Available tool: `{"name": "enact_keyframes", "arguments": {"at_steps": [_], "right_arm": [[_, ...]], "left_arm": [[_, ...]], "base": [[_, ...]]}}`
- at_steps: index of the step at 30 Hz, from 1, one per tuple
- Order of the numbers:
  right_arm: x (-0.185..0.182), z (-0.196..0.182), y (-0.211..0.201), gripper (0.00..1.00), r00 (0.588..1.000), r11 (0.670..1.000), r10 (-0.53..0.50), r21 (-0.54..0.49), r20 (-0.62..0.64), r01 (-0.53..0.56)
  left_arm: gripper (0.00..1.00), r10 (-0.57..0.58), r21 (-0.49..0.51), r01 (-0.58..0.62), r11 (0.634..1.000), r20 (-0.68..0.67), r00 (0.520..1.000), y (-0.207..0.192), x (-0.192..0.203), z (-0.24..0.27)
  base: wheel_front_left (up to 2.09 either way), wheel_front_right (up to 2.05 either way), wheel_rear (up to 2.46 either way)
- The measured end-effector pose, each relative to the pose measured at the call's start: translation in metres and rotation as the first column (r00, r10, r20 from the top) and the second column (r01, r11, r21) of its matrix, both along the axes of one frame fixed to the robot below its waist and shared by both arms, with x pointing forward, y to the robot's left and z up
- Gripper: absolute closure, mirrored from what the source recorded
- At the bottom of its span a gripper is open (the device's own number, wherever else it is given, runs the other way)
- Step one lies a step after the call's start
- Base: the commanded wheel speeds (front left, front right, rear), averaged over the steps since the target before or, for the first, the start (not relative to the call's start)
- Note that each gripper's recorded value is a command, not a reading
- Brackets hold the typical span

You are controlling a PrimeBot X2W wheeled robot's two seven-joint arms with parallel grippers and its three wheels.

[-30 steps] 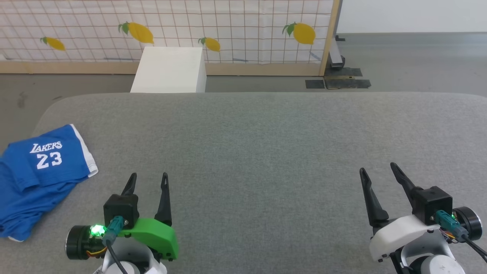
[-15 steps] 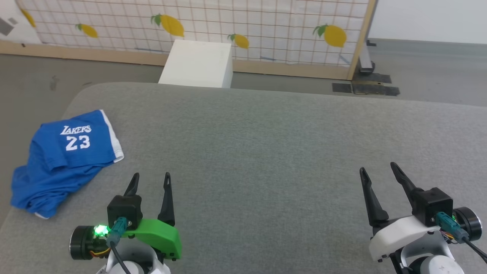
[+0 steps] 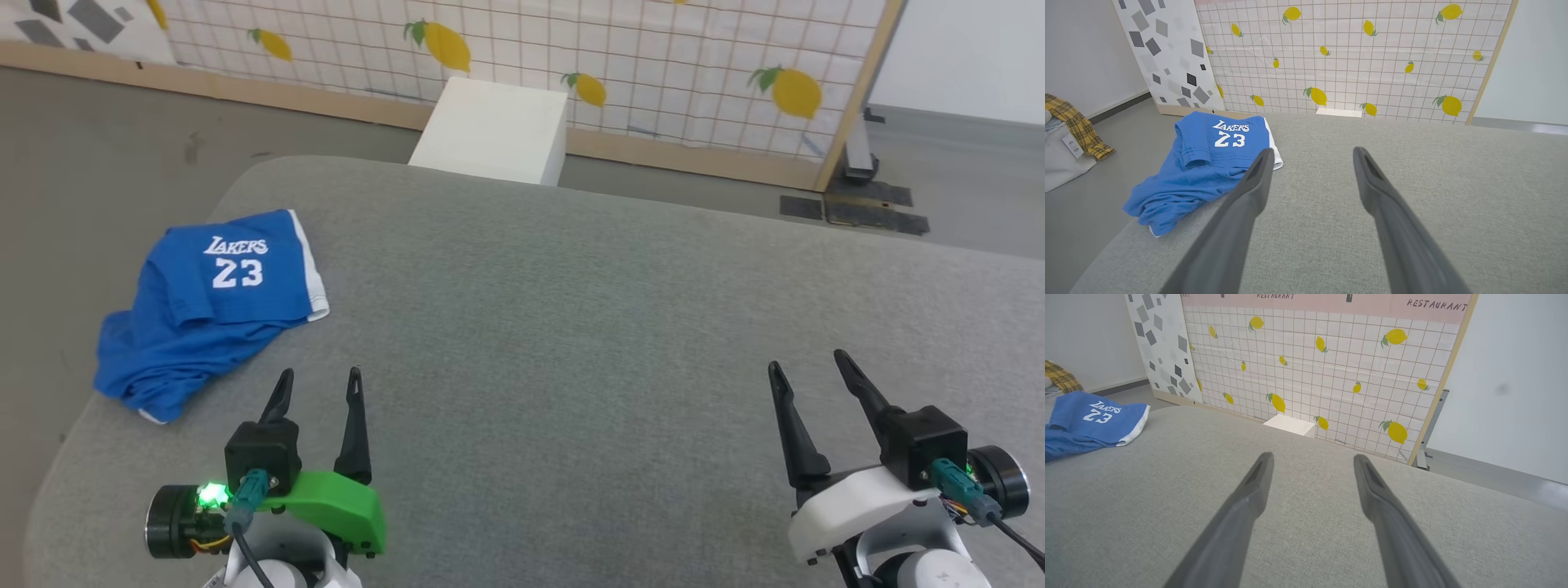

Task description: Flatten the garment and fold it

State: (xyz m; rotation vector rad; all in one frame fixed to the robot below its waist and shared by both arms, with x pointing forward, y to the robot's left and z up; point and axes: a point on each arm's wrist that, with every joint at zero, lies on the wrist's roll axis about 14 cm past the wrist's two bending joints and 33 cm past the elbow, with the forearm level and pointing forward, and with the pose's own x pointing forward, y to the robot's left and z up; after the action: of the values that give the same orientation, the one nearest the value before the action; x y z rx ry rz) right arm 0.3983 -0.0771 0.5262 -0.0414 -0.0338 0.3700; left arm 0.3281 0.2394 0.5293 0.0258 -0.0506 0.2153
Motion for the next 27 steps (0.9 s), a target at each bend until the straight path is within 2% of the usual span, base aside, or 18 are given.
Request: {"name": "enact_keyframes", "arguments": {"at_steps": [27], "right_arm": [[0.006,-0.002,0.06,0.0,0.986,0.986,0.166,0.004,0.02,-0.166]], "left_arm": [[0.0,0.182,0.006,-0.182,0.983,0.041,0.982,0.05,-0.045,0.004]], "base": [[0.0,0.0,0.0]]}}
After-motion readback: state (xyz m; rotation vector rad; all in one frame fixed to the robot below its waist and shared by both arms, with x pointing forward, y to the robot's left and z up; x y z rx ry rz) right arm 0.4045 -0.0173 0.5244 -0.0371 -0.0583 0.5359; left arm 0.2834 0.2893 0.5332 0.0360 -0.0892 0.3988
